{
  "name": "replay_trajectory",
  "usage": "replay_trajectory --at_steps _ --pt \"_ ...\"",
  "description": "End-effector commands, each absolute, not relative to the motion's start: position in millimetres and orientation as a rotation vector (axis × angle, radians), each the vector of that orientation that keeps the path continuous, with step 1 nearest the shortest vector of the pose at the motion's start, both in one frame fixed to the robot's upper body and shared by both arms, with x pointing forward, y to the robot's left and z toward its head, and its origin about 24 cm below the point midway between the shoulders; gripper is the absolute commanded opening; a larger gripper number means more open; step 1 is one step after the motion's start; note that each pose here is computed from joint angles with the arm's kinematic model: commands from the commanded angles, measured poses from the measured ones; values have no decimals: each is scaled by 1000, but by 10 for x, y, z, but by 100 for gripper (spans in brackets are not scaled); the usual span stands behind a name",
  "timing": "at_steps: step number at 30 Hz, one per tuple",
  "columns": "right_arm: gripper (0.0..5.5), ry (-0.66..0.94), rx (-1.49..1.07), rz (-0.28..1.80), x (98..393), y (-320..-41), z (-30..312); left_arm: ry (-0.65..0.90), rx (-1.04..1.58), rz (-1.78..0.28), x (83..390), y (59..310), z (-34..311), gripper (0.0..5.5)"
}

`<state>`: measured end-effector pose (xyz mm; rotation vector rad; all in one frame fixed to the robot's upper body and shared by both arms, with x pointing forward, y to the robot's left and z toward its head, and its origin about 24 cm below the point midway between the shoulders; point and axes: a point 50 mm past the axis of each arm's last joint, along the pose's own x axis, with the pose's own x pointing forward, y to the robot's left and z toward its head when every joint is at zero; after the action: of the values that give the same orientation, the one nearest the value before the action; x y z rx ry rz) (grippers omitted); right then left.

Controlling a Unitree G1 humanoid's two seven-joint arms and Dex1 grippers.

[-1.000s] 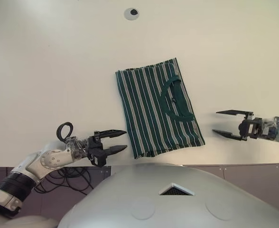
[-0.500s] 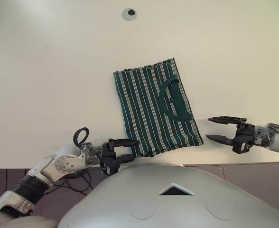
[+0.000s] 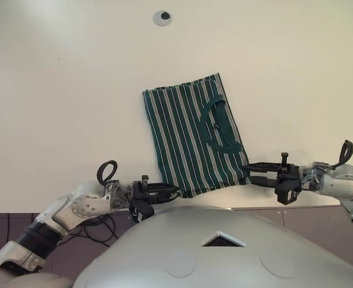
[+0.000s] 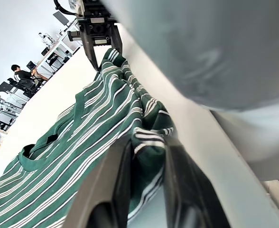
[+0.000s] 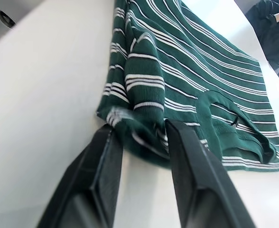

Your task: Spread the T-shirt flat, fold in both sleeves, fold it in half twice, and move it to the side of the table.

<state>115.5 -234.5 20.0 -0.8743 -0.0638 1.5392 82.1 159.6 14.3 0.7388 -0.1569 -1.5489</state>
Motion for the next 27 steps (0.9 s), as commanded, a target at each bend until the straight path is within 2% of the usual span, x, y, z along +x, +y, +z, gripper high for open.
replay_trajectory --at_steps 1,5,10,15,18,22,27 --pt "82 108 -888 1673 998 -2361 -4 83 787 -1653 624 1718 -97 48" --pt "8 99 -883 1665 997 -2342 1 84 776 -1658 631 1723 -82 21" --pt "0 145 -749 1608 1003 -2310 63 122 624 -1643 639 1683 24 14" --pt "0 436 -145 1580 973 -2239 474 406 40 -1637 698 1733 453 9" --pt "0 510 103 1632 972 -2203 710 443 -183 -1656 806 1793 722 9" --pt "0 431 196 1585 1103 -2099 863 392 -261 -1570 1003 1854 826 8" --pt "0 304 121 1355 1510 -2008 761 336 -143 -1373 1317 1984 606 8"
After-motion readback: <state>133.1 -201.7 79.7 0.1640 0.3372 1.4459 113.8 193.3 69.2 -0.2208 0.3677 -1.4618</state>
